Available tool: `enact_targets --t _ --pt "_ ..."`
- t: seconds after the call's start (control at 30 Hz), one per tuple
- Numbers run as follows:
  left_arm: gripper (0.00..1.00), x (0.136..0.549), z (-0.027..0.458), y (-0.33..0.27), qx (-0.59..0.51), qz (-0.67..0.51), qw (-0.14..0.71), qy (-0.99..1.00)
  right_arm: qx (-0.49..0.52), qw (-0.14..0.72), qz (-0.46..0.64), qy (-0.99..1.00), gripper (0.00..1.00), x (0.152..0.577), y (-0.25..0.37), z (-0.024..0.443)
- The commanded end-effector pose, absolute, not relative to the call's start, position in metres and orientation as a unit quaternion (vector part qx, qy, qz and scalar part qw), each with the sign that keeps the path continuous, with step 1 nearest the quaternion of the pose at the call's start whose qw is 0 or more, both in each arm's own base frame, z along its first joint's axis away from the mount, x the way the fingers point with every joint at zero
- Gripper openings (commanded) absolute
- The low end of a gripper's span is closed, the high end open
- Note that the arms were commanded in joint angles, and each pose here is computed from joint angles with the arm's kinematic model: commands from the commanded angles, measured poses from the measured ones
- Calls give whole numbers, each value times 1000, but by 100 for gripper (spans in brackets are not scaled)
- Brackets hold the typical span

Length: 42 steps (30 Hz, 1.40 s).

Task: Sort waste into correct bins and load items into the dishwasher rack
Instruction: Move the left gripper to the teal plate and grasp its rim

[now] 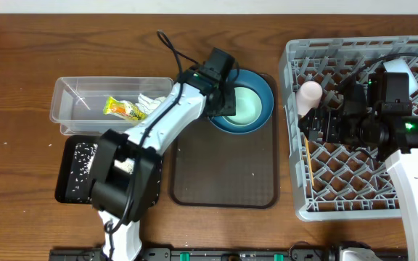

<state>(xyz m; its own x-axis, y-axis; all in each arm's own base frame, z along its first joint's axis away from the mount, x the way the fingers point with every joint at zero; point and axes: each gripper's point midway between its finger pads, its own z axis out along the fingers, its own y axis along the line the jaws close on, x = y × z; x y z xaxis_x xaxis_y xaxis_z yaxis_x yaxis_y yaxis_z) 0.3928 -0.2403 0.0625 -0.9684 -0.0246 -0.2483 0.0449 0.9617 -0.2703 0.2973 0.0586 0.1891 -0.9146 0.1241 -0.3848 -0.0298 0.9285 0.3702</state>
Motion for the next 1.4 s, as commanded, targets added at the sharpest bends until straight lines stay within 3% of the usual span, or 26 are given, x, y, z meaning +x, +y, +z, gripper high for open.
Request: enact_targets --t 0.0,0.17,0.23,0.33,0.4,0.73,0.9,0.97,1.07,1.37 --pt "52 391 42 -234 0 -119 111 987 21 215 180 960 99 300 58 195" --pt "48 391 31 -234 -1 -114 104 988 21 215 180 960 99 300 58 195" --pt "39 393 31 -235 0 -116 106 988 21 215 180 960 99 300 58 195" --pt "13 397 32 -237 0 -120 114 986 21 215 180 960 99 300 58 195" --pt "6 399 35 -238 0 -124 120 985 21 214 180 960 99 300 58 195" --pt "6 403 84 -240 4 -141 151 979 11 209 178 962 99 296 58 194" --pt "6 378 138 -237 24 -154 168 973 8 204 179 962 98 294 59 193" --pt "6 364 162 -235 34 -159 177 971 11 200 180 963 91 292 59 192" --pt "6 341 187 -236 48 -166 181 968 25 190 188 963 88 289 61 191" --pt "6 297 197 -257 99 -167 161 968 -24 177 233 956 85 280 98 196"
